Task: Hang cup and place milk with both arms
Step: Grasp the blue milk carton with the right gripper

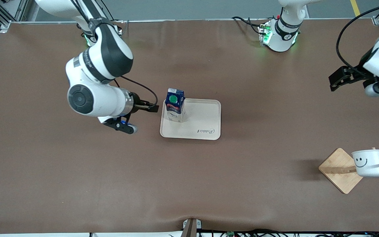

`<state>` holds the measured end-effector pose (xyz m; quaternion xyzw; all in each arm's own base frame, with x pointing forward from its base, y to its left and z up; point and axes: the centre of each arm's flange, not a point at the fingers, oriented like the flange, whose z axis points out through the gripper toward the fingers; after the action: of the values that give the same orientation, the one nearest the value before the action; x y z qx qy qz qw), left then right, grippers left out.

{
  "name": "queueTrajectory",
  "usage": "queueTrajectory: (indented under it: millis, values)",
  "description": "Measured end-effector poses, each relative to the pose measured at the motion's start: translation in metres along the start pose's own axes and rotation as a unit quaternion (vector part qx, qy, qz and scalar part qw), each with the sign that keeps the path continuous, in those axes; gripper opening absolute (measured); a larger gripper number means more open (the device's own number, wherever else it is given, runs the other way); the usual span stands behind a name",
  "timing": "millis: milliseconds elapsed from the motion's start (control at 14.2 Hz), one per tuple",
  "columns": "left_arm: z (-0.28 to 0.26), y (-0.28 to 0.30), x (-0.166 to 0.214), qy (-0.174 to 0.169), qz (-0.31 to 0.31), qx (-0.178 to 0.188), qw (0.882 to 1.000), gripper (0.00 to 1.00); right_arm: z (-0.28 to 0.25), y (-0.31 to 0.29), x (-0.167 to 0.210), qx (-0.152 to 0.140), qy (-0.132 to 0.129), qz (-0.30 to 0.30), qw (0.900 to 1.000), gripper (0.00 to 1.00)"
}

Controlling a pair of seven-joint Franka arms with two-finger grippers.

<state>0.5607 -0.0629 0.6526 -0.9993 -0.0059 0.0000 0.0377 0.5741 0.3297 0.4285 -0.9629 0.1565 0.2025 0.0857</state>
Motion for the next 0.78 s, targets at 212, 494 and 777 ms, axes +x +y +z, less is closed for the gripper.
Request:
queueTrajectory:
  millis: [212,494,777]
  values:
    - [0.004,-0.009,-0.004,-0.006,0.012,-0.002,1.000,1.00,0.021,-0.026,-0.021,-0.015,0.008,-0.009,1.000,1.00]
    - [0.005,0.001,-0.016,-0.001,0.020,-0.004,1.000,1.00,0.050,-0.050,-0.045,-0.052,0.040,-0.009,0.998,1.00]
    - [0.004,-0.012,-0.029,0.011,0.006,-0.016,1.000,1.00,0.072,-0.062,-0.053,-0.043,0.057,0.000,0.997,1.00]
